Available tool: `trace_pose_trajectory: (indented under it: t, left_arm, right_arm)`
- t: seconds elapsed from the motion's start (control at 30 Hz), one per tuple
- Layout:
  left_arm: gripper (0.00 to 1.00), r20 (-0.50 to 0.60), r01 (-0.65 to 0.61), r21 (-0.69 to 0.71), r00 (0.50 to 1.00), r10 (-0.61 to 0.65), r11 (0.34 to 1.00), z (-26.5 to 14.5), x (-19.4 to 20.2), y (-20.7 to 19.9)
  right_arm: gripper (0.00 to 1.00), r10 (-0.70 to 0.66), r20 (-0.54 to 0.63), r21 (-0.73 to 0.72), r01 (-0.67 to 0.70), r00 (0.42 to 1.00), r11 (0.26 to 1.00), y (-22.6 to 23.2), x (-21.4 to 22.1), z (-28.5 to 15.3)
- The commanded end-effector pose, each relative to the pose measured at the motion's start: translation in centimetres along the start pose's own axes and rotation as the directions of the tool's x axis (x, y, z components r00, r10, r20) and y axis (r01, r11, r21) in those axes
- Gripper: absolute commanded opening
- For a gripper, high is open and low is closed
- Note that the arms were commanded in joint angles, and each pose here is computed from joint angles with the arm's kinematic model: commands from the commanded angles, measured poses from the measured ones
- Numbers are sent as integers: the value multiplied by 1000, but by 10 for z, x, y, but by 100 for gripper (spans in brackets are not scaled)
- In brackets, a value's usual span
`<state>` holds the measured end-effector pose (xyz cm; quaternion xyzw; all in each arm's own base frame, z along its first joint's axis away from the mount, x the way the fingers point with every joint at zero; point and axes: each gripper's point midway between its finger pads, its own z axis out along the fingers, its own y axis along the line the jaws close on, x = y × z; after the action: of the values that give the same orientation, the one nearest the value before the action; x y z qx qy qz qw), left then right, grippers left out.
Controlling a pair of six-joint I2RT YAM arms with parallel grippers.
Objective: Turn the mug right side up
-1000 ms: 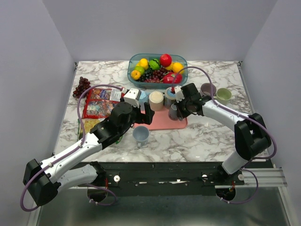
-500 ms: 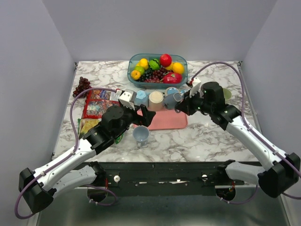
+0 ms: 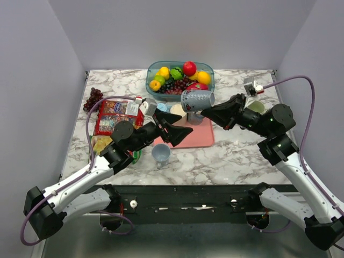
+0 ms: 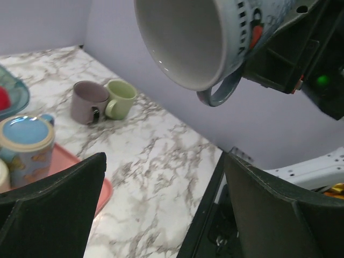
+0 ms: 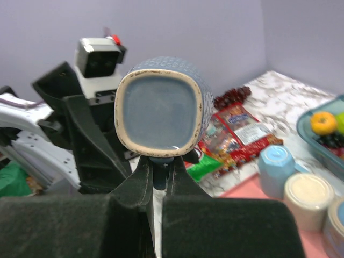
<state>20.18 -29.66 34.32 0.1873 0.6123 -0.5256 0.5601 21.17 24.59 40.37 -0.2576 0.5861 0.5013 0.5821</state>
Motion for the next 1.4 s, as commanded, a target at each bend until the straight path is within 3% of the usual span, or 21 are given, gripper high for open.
trace_pose_trajectory:
  t: [0.0, 0.37, 0.73, 0.83, 0.87, 0.97, 1.07, 1.2, 1.27, 1.33, 1.37]
  left_arm:
    - [99, 112, 3, 220, 993, -29, 975, 10, -40, -48]
    - [97, 256, 80, 349, 950, -177, 934, 16, -84, -75]
    - [75, 231, 114, 407, 947, -223, 906, 33, -82, -88]
    - [65, 227, 117, 413, 947, -226, 903, 35, -83, -90]
    - [57, 224, 119, 413, 948, -228, 903, 37, -82, -89]
    - [50, 224, 121, 419, 947, -231, 900, 38, -82, -91]
    - [35, 221, 122, 427, 947, -235, 896, 40, -83, -93]
    - [27, 217, 128, 429, 946, -239, 894, 44, -81, -94]
    - [17, 225, 130, 423, 944, -242, 897, 44, -83, -93]
    - [0, 227, 133, 409, 943, -242, 903, 45, -83, -90]
    - [0, 238, 129, 395, 942, -237, 910, 44, -84, -87]
  right_arm:
    - [1, 4, 141, -199, 24, 990, 980, 47, -41, -4]
    - [1, -4, 193, -271, 57, 981, 961, 63, -57, -5]
    - [1, 21, 177, -288, 32, 984, 957, 62, -47, -4]
    - [1, 23, 177, -288, 29, 984, 957, 62, -45, -5]
    - [1, 20, 179, -289, 33, 984, 957, 63, -45, -6]
    - [1, 22, 175, -289, 30, 984, 957, 62, -43, -7]
    - [1, 23, 171, -296, 29, 985, 955, 64, -42, -7]
    - [1, 30, 161, -304, 21, 986, 952, 64, -39, -7]
    - [1, 32, 158, -300, 17, 987, 954, 63, -38, -7]
    - [1, 39, 151, -293, 7, 988, 956, 61, -36, -7]
    - [1, 38, 149, -284, 6, 988, 959, 60, -35, -7]
